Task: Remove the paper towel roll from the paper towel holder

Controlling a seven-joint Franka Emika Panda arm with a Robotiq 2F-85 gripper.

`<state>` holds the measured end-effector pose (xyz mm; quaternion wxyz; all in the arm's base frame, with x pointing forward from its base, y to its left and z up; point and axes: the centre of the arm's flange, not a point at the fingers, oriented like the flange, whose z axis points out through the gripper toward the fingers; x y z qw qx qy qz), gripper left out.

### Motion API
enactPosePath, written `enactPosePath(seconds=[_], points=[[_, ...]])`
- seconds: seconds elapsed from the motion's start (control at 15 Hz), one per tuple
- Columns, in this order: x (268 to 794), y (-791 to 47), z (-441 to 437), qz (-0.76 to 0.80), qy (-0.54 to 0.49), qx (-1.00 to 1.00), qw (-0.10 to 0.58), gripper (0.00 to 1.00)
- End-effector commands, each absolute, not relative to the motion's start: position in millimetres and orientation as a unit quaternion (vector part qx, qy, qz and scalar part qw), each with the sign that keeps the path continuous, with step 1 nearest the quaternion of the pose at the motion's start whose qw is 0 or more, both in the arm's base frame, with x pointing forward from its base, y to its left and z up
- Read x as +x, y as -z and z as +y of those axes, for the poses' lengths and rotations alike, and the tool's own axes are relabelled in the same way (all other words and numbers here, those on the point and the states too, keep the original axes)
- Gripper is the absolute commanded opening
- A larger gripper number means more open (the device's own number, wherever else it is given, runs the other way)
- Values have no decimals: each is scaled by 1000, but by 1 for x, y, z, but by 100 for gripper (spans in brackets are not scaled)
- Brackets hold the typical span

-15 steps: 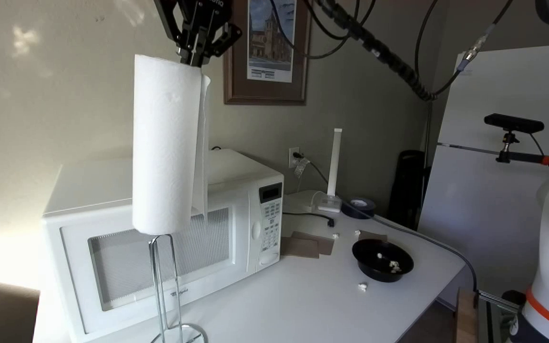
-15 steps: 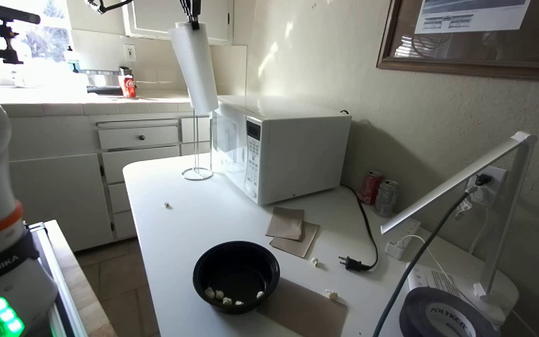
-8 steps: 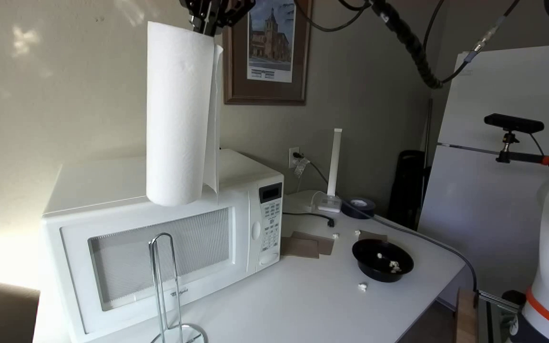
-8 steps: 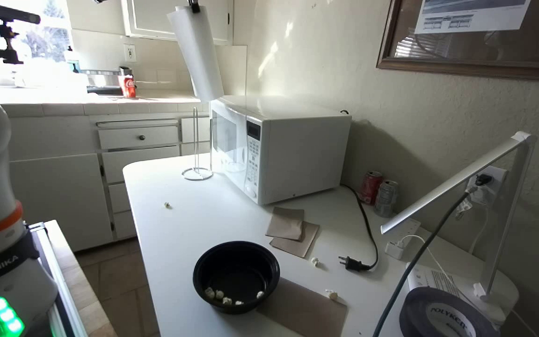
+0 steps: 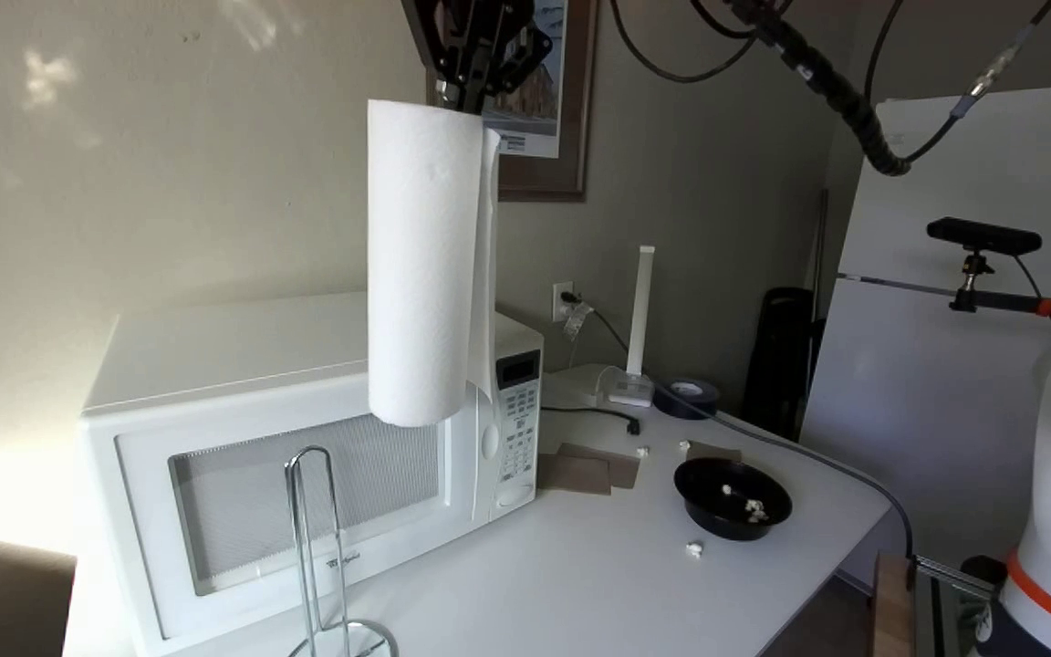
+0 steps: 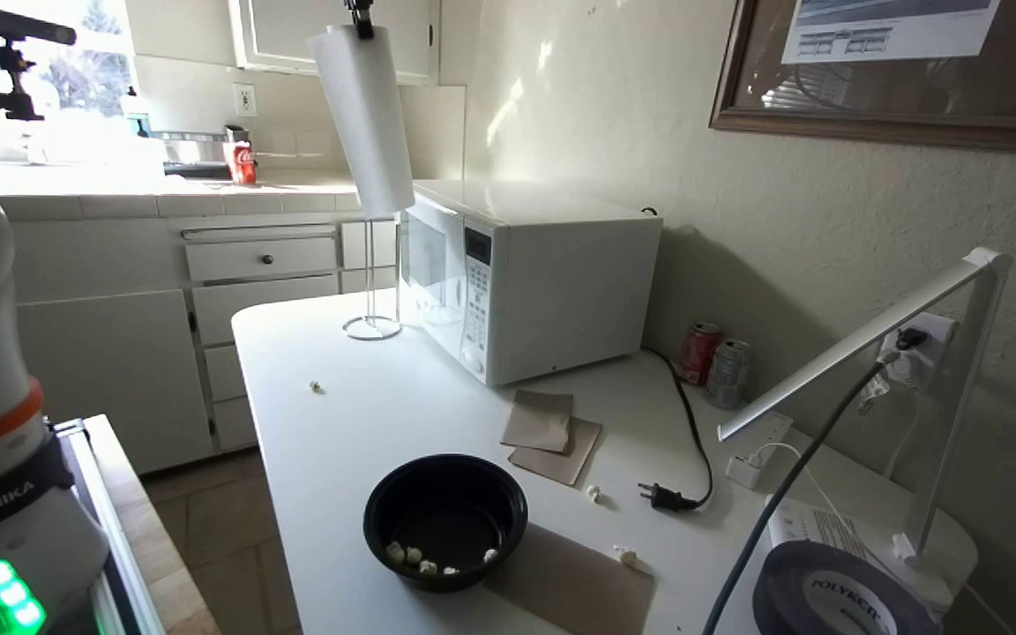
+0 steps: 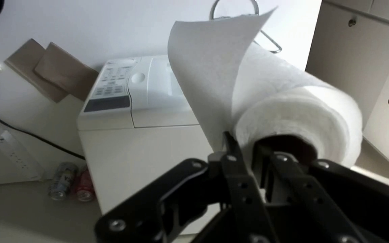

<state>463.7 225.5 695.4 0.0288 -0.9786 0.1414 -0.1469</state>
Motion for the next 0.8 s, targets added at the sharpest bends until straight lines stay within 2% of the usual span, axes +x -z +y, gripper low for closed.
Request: enactPosePath(seconds=[0.0, 0.27, 0.73], points=[[423, -658, 192, 157, 114, -980, 47, 4], [405, -619, 176, 159, 74, -983, 57, 4], [405, -550, 157, 134, 65, -989, 19, 4]])
